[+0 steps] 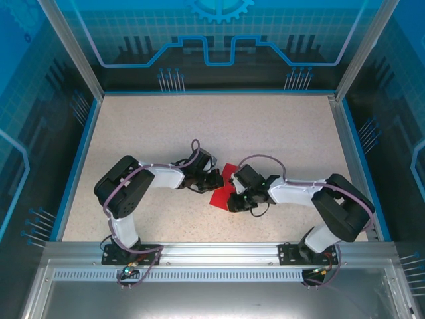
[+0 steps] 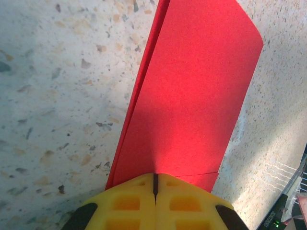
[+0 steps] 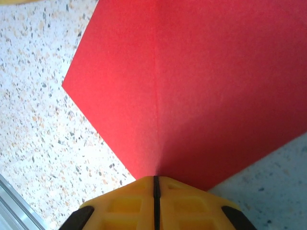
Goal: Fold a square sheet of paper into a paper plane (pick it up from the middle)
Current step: Fold the triangle a second time at the center of the table.
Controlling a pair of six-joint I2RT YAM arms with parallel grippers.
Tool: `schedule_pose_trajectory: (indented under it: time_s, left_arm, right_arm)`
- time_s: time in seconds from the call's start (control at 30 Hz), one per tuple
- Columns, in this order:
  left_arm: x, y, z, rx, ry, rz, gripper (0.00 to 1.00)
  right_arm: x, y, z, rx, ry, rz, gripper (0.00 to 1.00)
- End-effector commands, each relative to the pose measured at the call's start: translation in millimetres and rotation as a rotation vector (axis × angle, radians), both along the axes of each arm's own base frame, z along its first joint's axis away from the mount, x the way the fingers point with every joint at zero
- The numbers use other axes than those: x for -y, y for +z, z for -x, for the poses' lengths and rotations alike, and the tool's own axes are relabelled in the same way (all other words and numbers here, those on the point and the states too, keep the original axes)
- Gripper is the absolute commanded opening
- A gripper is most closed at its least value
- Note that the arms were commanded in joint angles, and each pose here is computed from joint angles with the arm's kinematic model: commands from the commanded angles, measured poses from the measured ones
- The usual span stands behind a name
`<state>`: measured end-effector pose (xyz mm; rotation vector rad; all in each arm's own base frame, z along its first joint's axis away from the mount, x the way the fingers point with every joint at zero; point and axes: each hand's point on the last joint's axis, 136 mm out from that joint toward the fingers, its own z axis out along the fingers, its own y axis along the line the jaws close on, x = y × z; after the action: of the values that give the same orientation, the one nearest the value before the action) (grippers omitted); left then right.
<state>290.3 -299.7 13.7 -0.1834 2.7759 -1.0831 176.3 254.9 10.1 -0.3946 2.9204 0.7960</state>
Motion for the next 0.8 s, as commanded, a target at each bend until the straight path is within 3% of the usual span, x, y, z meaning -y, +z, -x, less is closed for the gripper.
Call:
schedule_pose_trajectory:
  time_s: [0.0,0.33,0.53,0.77]
  left_arm:
    - [-19.0,-27.8,13.4,-0.064,0.034,-0.105,0.07]
    - [0.6,37.4,-3.2,0.039,0.024,0.011,0.15]
    - [-15.3,42.4,3.8,0.049,0.097,0.005,0.16]
    - [-19.4,30.0,21.2,0.004,0.108,0.022,0.22]
  right_arm:
    - [28.6,-16.2,45.4,-0.139,0.026,0.118,0.09]
    - [23.7,58.0,-42.0,0.170,-0.165,-0.012,0.15]
    - [22.2,58.5,-74.8,0.179,-0.226,-0.019,0.15]
    - [16.0,34.1,-82.1,0.111,-0.224,0.004,0.15]
